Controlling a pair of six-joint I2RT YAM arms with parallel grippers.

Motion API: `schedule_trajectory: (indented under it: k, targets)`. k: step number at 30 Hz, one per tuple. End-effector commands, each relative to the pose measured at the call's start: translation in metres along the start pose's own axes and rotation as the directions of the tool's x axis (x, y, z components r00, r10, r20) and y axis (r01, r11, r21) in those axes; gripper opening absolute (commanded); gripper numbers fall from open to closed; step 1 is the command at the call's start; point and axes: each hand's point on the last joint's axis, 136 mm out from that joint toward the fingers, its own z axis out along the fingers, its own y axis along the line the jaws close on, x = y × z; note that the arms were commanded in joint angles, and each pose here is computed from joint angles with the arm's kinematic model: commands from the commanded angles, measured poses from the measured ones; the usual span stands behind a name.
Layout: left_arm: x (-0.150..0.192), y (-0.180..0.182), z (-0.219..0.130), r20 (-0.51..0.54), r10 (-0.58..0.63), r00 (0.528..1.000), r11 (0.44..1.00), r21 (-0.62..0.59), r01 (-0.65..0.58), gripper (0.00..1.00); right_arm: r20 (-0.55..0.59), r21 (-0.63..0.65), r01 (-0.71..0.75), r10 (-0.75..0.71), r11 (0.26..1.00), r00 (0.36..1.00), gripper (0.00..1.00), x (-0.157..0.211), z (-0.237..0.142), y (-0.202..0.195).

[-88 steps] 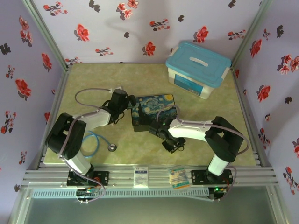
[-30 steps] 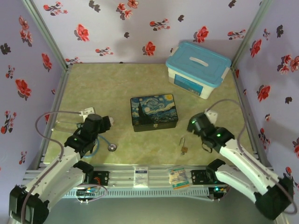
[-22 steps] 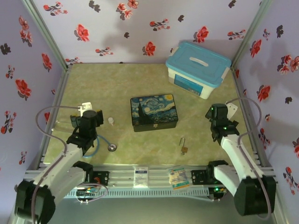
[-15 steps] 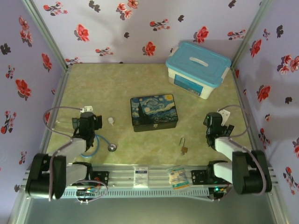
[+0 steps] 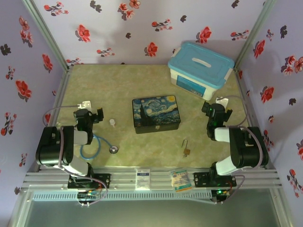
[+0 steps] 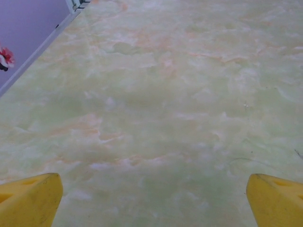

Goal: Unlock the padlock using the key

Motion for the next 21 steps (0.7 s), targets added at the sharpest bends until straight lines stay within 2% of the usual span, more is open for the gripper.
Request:
schedule_trajectory:
  k: [1,3,5,6,9,11,13,15,21]
  targets:
    - [-0.031,-0.004,0.006,0.084,-0.011,0.996,1.0,0.022,0.009,1.0,-0.018,-0.042,0.029,-0.029,0.999,0.999,0.99,-0.003,0.006,0.009]
    - [-0.031,-0.004,0.006,0.085,-0.01,0.996,1.0,0.023,0.009,1.0,-0.016,-0.044,0.03,-0.031,0.999,0.999,0.99,-0.002,0.006,0.009]
    - [-0.031,-0.004,0.006,0.083,-0.01,0.997,1.0,0.022,0.008,1.0,-0.02,-0.142,0.035,-0.039,0.989,0.999,0.99,0.01,0.004,0.02]
    - [-0.03,-0.004,0.006,0.08,-0.01,0.997,1.0,0.023,0.008,1.0,0.044,-0.151,0.022,-0.015,0.988,0.999,0.99,0.006,0.005,0.02]
    - [-0.032,-0.004,0.006,0.085,-0.011,0.996,1.0,0.022,0.01,1.0,-0.008,-0.126,0.018,-0.019,0.992,1.0,0.99,0.01,0.005,0.015]
    - [-0.031,-0.005,0.006,0.083,-0.01,0.996,1.0,0.023,0.008,1.0,0.038,-0.126,0.016,-0.011,0.992,0.999,0.99,0.005,0.005,0.015]
    - [-0.031,-0.005,0.006,0.083,-0.01,0.997,1.0,0.023,0.008,1.0,0.0,-0.134,0.024,-0.024,0.991,1.0,0.99,0.008,0.005,0.016]
    - [-0.03,-0.005,0.006,0.081,-0.01,0.997,1.0,0.022,0.008,1.0,0.025,-0.14,0.023,-0.02,0.99,0.999,0.99,0.006,0.005,0.017]
    - [-0.031,-0.01,0.006,0.083,0.028,0.996,0.999,0.033,-0.031,1.0,-0.005,-0.167,0.027,-0.028,0.986,1.0,0.99,0.009,0.006,0.021]
